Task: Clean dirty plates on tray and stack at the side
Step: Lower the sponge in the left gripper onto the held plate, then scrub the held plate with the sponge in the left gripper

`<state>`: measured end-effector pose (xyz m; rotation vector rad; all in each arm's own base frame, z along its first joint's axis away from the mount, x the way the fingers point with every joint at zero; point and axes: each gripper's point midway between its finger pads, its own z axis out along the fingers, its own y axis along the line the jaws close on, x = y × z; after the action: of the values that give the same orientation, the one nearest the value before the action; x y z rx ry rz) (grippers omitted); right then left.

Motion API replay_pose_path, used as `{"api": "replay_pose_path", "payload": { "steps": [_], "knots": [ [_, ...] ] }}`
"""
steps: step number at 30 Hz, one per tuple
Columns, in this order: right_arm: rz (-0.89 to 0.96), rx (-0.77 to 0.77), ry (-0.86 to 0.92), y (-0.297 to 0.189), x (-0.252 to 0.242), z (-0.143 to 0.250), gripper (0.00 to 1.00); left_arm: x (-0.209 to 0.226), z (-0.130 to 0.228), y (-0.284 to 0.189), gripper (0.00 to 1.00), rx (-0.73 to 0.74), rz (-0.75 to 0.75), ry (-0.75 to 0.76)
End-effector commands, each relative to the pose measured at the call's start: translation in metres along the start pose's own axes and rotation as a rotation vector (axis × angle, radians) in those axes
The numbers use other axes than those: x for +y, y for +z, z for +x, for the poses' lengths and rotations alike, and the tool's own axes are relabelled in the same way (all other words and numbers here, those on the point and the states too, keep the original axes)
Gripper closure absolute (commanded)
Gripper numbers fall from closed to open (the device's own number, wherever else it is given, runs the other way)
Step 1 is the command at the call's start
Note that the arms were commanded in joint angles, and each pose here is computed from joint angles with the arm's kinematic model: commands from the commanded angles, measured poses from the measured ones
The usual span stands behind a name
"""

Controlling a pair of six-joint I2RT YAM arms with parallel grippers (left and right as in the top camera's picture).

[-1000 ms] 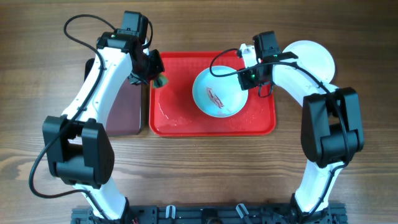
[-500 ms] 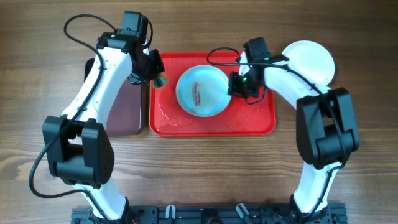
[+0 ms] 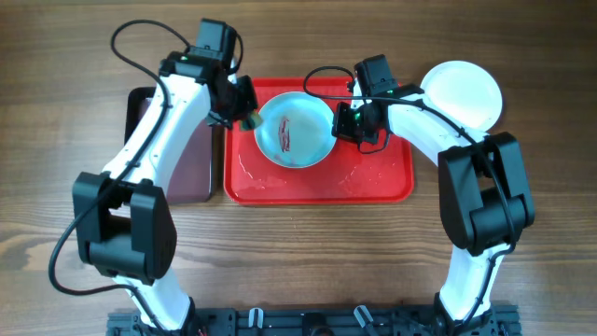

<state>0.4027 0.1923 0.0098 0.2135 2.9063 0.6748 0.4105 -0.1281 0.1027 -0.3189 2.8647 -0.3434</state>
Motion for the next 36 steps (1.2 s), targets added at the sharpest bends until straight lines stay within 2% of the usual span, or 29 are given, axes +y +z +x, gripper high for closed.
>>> {"api": "replay_pose_path", "payload": {
  "steps": [1, 8, 12, 19, 27, 31, 36],
  "knots": [
    [0.024, -0.003, 0.009, 0.004, -0.006, 0.001, 0.96, -0.009, 0.015, 0.016, 0.96, 0.012, 0.006, 0.039],
    [0.024, -0.001, -0.005, 0.005, -0.005, 0.002, 0.95, -0.022, 0.032, 0.049, 0.96, -0.024, 0.044, 0.277],
    [0.024, 0.005, -0.037, 0.007, 0.001, 0.006, 0.96, -0.021, 0.037, 0.065, 0.96, -0.012, 0.048, 0.312],
    [0.027, 0.005, -0.040, 0.008, 0.002, 0.007, 0.96, -0.008, 0.057, 0.093, 0.96, 0.094, 0.019, 0.297],
    [0.048, 0.088, -0.054, 0.012, 0.008, 0.034, 0.96, 0.011, 0.090, 0.088, 0.96, 0.239, -0.052, 0.188],
    [0.049, 0.100, -0.083, 0.016, 0.018, 0.042, 0.96, 0.001, 0.083, 0.091, 0.96, 0.191, -0.045, 0.120],
    [0.051, 0.101, -0.090, 0.017, 0.019, 0.044, 0.96, -0.034, 0.079, 0.096, 0.96, 0.120, 0.021, 0.160]
  ]
}}
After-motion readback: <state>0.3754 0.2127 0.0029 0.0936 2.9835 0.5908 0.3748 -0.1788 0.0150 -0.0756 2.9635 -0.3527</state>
